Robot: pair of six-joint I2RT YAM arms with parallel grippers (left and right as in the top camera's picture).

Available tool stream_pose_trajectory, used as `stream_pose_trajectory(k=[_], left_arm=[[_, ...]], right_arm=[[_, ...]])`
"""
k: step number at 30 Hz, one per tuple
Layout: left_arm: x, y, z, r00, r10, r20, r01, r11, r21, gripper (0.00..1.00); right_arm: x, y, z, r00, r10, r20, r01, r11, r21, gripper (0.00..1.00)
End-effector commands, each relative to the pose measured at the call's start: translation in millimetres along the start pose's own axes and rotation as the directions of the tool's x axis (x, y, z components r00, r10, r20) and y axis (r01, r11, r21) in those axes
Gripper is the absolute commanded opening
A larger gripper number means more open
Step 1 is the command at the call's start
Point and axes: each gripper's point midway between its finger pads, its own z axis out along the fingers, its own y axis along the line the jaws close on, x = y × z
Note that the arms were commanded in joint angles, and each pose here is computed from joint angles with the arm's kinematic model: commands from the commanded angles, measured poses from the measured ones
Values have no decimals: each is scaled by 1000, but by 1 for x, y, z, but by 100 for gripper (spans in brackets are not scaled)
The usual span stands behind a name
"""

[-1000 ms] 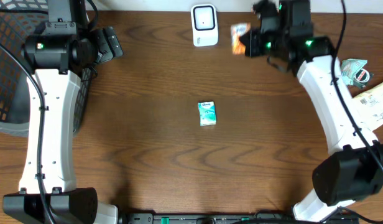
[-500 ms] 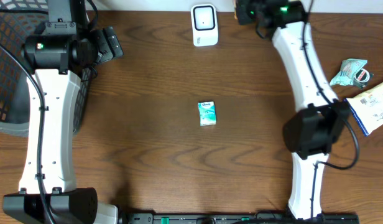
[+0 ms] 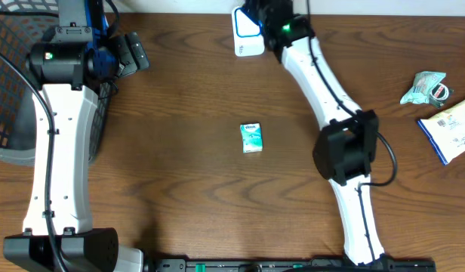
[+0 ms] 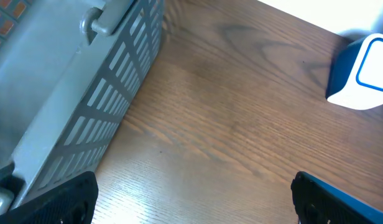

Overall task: Scan the item barcode
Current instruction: 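Hold the orange pack barcode against the scanner window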

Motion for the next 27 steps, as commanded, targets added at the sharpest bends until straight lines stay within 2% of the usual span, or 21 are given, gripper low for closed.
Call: stream_pose_trajectory(k=[1, 9, 14, 27], left_arm=[[-1, 2, -1, 1000, -1, 6, 1, 1000, -15, 98], [-1, 2, -1, 1000, -1, 6, 1, 1000, -15, 98], [-1, 2, -1, 1000, -1, 6, 1, 1000, -15, 98], [-1, 2, -1, 1000, -1, 6, 1, 1000, -15, 98]], right_arm=[[20, 9, 13, 977, -206, -49, 206, 979, -6, 1], [34, 19, 17, 968, -239, -73, 236, 971, -48, 1], [54, 40, 14, 929, -359, -94, 340, 924, -174, 1], [59, 51, 15, 929, -360, -90, 337, 920, -201, 1]])
